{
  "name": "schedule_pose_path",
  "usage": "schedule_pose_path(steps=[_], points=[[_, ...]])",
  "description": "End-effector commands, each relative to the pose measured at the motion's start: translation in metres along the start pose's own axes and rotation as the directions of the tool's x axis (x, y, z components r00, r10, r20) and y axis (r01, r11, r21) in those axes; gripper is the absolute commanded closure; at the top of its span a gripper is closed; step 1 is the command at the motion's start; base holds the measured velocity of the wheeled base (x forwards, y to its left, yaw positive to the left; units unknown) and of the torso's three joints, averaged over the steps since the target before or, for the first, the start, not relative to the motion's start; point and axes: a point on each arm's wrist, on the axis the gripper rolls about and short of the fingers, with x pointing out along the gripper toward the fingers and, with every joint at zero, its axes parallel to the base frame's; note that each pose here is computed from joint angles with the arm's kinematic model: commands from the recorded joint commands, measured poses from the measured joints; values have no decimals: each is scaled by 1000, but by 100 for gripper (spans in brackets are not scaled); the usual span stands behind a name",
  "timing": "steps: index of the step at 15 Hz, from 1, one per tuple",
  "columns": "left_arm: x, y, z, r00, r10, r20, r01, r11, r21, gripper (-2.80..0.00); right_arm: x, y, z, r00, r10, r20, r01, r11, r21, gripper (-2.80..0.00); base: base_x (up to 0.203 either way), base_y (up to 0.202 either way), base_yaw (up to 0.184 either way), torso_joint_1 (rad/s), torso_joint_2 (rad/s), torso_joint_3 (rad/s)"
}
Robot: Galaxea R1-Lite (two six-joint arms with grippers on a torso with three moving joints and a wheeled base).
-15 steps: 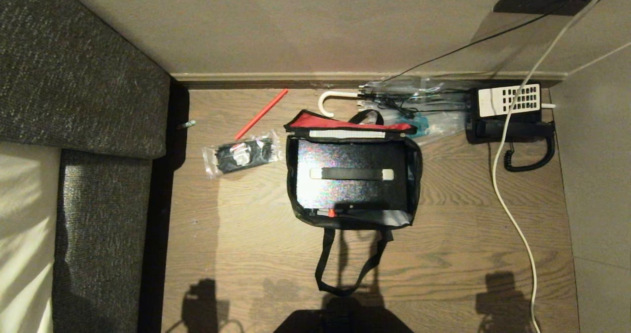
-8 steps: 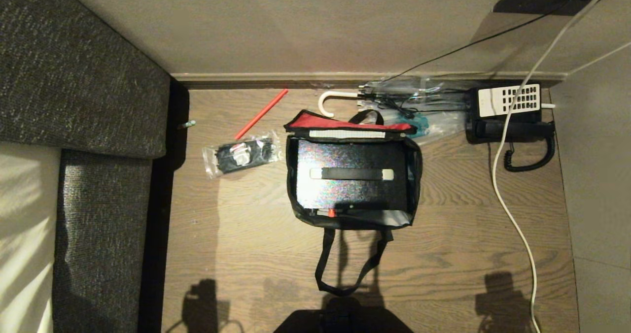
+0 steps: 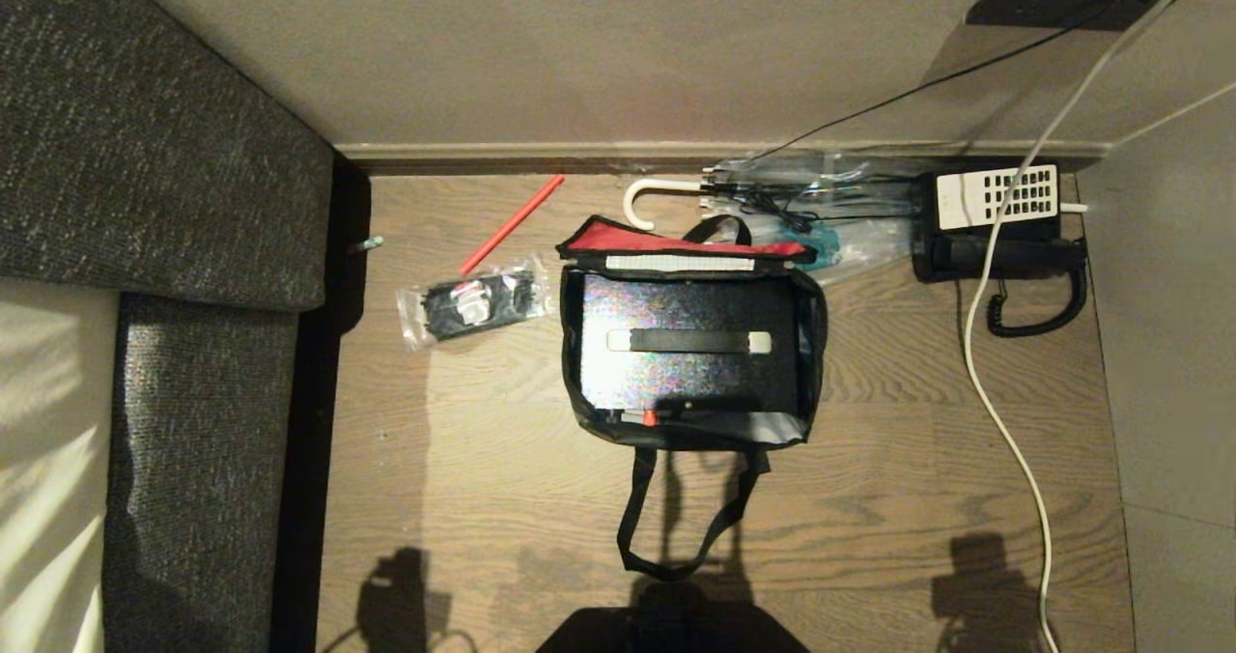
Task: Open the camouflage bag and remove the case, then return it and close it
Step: Close the top of the storage box
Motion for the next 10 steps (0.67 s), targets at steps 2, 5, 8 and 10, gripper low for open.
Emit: schedule_pose_path(steps=[2,5,8,10], points=[[0,0,0,1000,7,-3,-7,1000,-16,0,0,0,0,1000,-1,-12,0,1000,-1,0,0,0,0,0,0,0],[0,0,0,1000,8,-4,-8,1000,-21,0,0,0,0,1000,1,-9,-1,1000,-1,0,0,0,0,0,0,0],[0,0,-1,1000,11,-7,-11,999,-40,0,0,0,0,1000,1,-4,-1,1000,-1,0,0,0,0,1,3,52],[0,0,-1,1000,12,-7,-12,999,-42,0,0,0,0,1000,1,-9,-1,1000,-1,0,0,0,0,2,4,172]])
